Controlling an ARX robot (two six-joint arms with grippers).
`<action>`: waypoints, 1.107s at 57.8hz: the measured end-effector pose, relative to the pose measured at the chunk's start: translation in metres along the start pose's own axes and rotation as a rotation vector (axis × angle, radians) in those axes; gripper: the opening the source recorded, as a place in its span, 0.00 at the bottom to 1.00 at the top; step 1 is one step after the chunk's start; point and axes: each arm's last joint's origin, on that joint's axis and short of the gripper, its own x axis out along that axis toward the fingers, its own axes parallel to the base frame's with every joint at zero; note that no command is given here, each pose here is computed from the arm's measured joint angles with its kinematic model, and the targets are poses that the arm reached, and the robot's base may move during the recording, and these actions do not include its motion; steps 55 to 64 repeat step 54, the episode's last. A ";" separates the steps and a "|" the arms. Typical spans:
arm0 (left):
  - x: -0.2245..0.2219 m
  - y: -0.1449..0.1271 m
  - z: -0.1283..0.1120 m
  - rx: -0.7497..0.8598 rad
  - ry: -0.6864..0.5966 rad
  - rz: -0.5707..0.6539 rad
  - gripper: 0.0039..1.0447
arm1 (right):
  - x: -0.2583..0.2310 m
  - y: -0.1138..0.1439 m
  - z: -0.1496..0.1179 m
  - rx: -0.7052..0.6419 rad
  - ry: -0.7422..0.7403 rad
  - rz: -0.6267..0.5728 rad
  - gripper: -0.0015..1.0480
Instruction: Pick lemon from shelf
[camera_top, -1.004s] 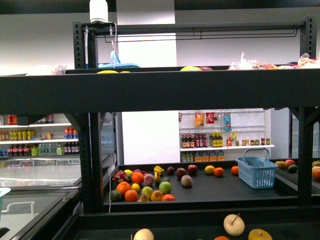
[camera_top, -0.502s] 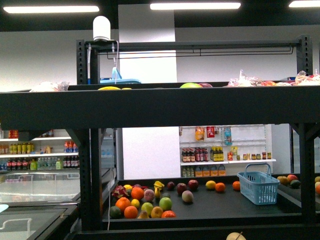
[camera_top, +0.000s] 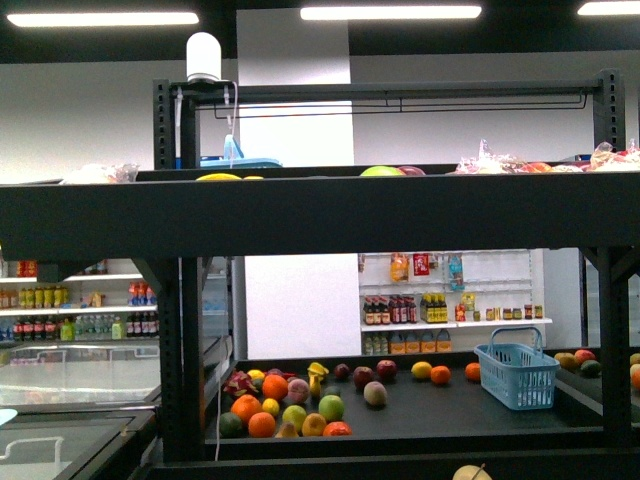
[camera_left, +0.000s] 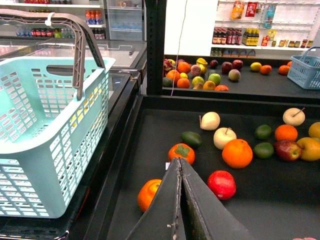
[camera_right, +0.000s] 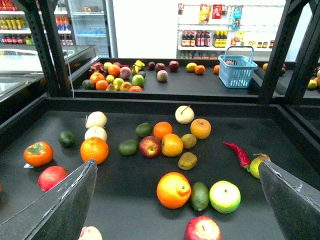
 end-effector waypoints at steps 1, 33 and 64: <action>0.000 0.000 0.000 -0.001 0.000 0.000 0.02 | 0.000 0.000 0.000 0.000 0.000 0.000 0.93; 0.000 0.000 0.000 0.002 0.000 0.000 0.92 | 0.000 0.000 0.000 0.000 0.000 0.000 0.93; 0.000 0.000 0.000 0.002 0.000 0.000 0.92 | 0.000 0.000 0.000 0.000 0.000 0.000 0.93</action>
